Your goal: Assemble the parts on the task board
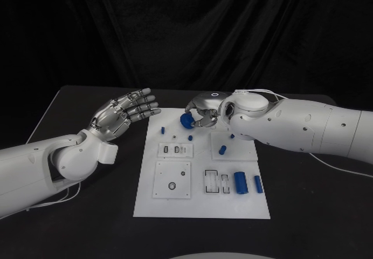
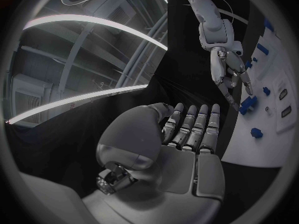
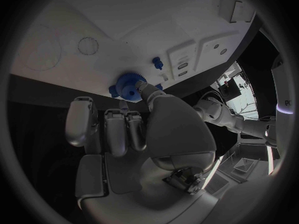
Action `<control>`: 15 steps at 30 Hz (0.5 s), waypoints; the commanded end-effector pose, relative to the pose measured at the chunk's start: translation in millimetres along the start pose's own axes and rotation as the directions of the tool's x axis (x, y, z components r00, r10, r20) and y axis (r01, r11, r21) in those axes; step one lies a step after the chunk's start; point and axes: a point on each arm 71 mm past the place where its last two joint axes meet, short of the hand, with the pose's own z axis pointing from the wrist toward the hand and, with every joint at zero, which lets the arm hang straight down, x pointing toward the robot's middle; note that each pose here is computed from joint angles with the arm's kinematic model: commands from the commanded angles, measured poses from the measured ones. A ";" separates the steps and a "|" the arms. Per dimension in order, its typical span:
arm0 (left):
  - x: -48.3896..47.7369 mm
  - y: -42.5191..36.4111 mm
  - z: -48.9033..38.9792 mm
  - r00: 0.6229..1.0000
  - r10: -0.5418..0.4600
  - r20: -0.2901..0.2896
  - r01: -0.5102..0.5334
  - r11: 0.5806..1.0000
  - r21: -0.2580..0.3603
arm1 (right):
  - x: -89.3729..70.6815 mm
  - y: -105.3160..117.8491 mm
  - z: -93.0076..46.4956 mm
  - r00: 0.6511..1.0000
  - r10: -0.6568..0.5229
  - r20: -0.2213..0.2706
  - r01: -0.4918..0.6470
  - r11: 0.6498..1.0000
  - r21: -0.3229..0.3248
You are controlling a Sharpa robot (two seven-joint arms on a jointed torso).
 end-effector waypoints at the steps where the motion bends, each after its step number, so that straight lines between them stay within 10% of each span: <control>1: 1.3 0.4 0.6 1.000 -0.014 -0.009 0.014 1.000 0.008 | 2.1 1.5 0.3 1.000 -0.005 -0.011 0.005 1.000 0.002; 15: 1.5 1.0 1.2 1.000 -0.015 -0.010 0.015 1.000 0.007 | 2.7 8.2 6.1 1.000 -0.008 -0.016 0.008 1.000 -0.015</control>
